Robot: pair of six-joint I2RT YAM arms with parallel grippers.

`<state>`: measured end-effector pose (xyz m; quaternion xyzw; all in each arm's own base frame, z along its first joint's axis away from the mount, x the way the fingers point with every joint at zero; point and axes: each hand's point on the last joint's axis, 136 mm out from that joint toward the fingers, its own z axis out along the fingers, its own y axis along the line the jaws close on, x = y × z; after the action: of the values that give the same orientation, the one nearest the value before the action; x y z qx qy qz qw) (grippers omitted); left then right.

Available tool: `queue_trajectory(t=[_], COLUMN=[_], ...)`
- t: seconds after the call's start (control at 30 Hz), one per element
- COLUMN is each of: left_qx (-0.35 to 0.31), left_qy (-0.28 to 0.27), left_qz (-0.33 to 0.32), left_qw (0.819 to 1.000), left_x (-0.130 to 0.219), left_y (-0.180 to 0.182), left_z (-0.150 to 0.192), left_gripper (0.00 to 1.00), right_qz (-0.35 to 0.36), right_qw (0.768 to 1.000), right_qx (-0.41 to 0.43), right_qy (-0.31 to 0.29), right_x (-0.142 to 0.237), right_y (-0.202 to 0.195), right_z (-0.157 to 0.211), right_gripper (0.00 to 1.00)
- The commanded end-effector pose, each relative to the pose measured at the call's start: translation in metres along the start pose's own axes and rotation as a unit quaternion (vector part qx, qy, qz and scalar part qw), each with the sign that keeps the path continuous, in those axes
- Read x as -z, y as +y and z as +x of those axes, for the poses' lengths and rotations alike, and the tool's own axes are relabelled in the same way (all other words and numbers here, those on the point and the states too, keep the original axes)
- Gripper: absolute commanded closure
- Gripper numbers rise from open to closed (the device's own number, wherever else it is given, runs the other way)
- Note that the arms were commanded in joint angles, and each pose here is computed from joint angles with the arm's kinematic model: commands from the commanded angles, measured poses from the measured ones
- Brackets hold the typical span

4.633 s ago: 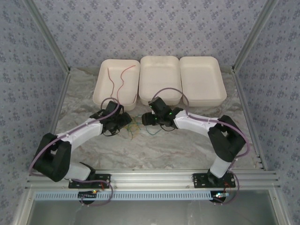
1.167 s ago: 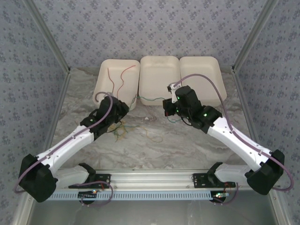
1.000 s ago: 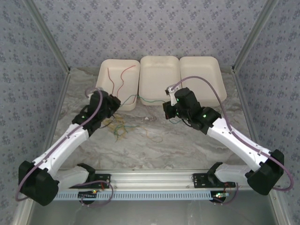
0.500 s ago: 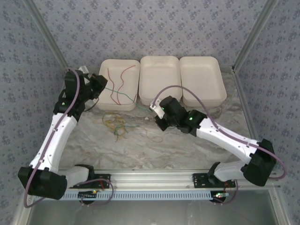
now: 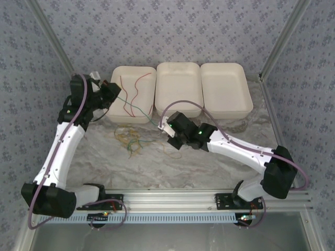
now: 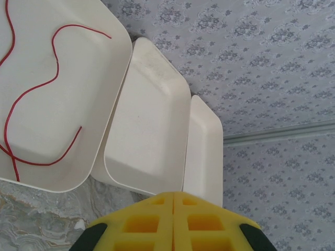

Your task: Untangle the cables

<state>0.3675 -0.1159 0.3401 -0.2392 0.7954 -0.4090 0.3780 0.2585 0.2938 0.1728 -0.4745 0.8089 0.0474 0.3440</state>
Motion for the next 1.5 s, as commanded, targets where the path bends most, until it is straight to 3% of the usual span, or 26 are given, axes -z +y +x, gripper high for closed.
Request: queue_trajectory(t=[0.0, 0.03, 0.07, 0.1, 0.17, 0.33, 0.43, 0.57, 0.63, 0.73, 0.9, 1.07, 1.2, 1.47], left_qx=[-0.029, -0.03, -0.031, -0.036, -0.046, -0.077, -0.105, -0.151, -0.17, -0.194, -0.242, -0.25, -0.234, -0.256], left_qy=[-0.027, -0.024, -0.025, -0.028, -0.038, -0.071, -0.053, -0.001, 0.029, 0.062, 0.056, 0.017, -0.009, -0.029], left_qz=[0.051, 0.053, 0.055, 0.06, 0.073, 0.102, 0.115, 0.136, 0.153, 0.17, 0.187, 0.205, 0.222, 0.191], left_qw=[0.998, 0.998, 0.998, 0.997, 0.996, 0.989, 0.986, 0.979, 0.973, 0.964, 0.95, 0.946, 0.947, 0.947], left_x=[0.013, 0.013, 0.015, 0.02, 0.032, 0.07, 0.076, 0.058, 0.042, 0.016, -0.013, -0.028, -0.032, -0.043], left_y=[-0.035, -0.037, -0.038, -0.042, -0.05, -0.066, -0.065, -0.054, -0.046, -0.039, -0.058, -0.077, -0.081, -0.082], left_z=[-0.023, -0.022, -0.022, -0.022, -0.022, -0.004, 0.035, 0.112, 0.153, 0.206, 0.26, 0.273, 0.269, 0.26], left_gripper=[0.69, 0.42, 0.24, 0.14, 0.1, 0.12, 0.23, 0.51, 0.56, 0.51, 0.28, 0.18, 0.15, 0.23], right_qz=[-0.042, -0.055, -0.063, -0.076, -0.08, -0.085, -0.081, -0.065, -0.076, -0.079, -0.087, -0.078, -0.068, -0.08], right_qw=[0.998, 0.997, 0.995, 0.991, 0.986, 0.949, 0.901, 0.817, 0.781, 0.726, 0.631, 0.593, 0.572, 0.543], right_qx=[-0.04, -0.059, -0.079, -0.1, -0.135, -0.281, -0.394, -0.535, -0.574, -0.632, -0.714, -0.742, -0.761, -0.781], right_qy=[0.003, -0.013, -0.027, -0.037, -0.06, -0.119, -0.162, -0.204, -0.233, -0.261, -0.291, -0.302, -0.299, -0.298], right_x=[0.013, 0.019, 0.023, 0.027, 0.035, 0.052, 0.064, 0.077, 0.085, 0.094, 0.1, 0.111, 0.113, 0.114], right_y=[0.003, 0.003, 0.001, -0.001, -0.012, -0.057, -0.093, -0.135, -0.147, -0.162, -0.173, -0.173, -0.173, -0.167], right_z=[0.006, -0.002, -0.01, -0.017, -0.033, -0.055, -0.063, -0.066, -0.074, -0.081, -0.077, -0.076, -0.066, -0.056], right_gripper=[1.0, 1.0, 1.0, 1.0, 1.0, 1.0, 1.0, 1.0, 1.0, 1.0, 1.0, 1.0, 1.0, 1.0])
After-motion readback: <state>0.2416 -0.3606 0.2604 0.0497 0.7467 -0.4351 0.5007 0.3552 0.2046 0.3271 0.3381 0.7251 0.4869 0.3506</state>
